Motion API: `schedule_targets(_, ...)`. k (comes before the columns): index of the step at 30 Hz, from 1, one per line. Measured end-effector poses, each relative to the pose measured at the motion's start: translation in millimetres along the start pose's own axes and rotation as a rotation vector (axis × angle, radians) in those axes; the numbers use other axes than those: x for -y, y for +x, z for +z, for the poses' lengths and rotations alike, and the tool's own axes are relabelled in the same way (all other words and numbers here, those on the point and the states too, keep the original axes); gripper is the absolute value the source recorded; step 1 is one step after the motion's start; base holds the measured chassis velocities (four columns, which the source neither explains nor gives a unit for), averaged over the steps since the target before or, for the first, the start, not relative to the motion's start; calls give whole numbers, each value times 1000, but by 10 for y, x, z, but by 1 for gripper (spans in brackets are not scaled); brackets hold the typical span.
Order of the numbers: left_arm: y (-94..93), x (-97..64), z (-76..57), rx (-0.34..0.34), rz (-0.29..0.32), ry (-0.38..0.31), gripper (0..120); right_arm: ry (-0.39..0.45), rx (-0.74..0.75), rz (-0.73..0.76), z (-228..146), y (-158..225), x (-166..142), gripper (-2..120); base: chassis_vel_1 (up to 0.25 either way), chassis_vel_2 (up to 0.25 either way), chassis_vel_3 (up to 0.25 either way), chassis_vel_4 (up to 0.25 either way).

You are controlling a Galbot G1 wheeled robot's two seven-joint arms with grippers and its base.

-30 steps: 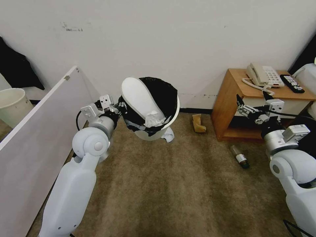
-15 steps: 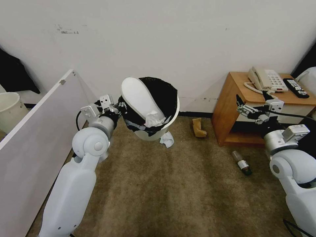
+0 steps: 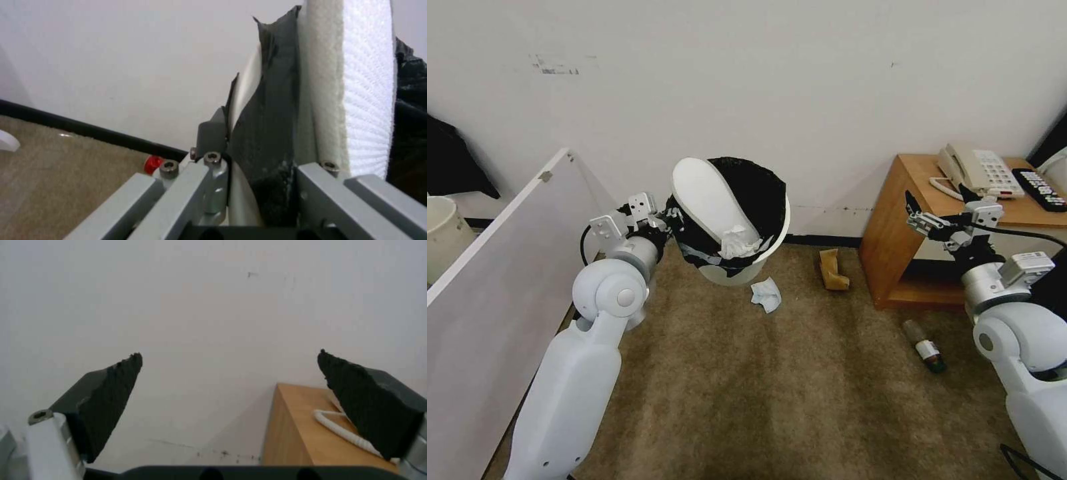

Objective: Pick up the trash bin and place the garbage on the floor into it.

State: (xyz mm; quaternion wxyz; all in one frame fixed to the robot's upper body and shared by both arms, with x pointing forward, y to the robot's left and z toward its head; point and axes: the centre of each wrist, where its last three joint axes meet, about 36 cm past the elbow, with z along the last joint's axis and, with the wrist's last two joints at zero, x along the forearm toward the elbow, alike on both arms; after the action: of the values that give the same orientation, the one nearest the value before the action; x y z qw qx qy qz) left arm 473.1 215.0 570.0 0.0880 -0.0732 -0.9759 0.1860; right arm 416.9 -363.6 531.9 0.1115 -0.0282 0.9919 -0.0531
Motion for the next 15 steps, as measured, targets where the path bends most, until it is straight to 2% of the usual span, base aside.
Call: schedule_targets(15,-2,5,-7,2,0,2,4,0,9,-1,-26,3,5,100,-83,81,82,-77)
